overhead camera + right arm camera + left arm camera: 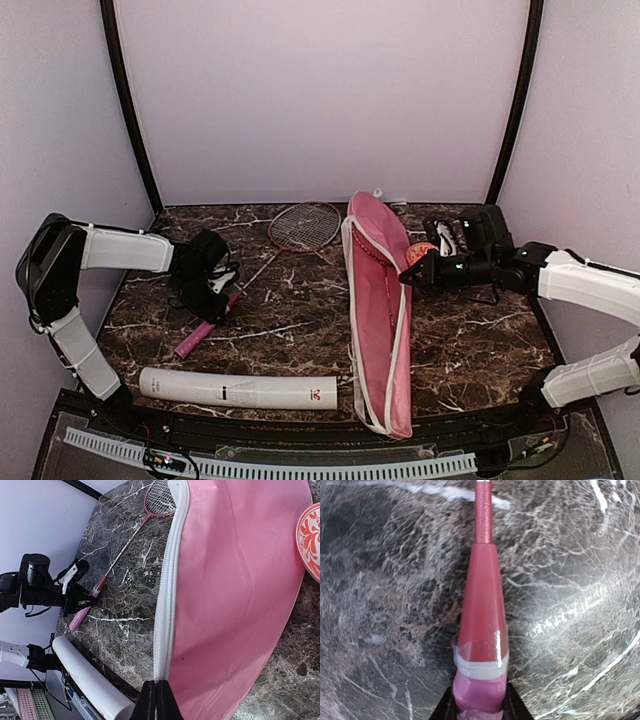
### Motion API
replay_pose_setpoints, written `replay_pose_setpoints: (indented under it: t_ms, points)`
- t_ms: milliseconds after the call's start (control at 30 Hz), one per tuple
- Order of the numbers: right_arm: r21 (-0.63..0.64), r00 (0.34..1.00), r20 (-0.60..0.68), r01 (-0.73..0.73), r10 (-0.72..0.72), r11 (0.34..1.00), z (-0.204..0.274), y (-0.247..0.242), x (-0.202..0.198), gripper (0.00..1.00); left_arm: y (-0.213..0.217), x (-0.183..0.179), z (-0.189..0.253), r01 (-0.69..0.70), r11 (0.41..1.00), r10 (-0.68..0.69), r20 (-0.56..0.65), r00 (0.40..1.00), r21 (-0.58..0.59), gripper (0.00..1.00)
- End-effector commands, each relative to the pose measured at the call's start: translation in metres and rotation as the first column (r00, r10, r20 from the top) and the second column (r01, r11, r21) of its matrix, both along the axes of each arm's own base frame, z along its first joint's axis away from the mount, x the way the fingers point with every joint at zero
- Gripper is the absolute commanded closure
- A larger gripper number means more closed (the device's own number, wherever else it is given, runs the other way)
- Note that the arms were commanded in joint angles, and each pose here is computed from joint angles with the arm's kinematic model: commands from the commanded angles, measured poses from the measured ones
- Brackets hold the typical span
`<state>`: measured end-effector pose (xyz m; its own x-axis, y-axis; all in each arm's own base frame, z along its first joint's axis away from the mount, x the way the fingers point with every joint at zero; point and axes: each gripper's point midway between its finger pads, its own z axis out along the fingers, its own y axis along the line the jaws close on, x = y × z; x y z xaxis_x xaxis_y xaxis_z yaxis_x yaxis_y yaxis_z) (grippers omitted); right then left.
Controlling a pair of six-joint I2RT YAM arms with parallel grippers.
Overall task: Pack up the badminton gear
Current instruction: Pick up the racket from the center of the board, then place the racket in the racket bag.
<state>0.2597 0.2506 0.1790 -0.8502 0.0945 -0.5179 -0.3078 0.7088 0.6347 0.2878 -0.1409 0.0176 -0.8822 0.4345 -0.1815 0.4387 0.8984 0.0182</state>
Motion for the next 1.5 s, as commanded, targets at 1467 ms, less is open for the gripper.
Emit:
replay_pose_setpoints:
  t_ms: [1467]
  points:
    - [0.15,0.941,0.12,0.298,-0.317,0.943,0.038,0.015,0.111,1.0,-0.004,-0.151,0.175,-0.027,1.0,0.026,-0.029,0.999,-0.015,1.0]
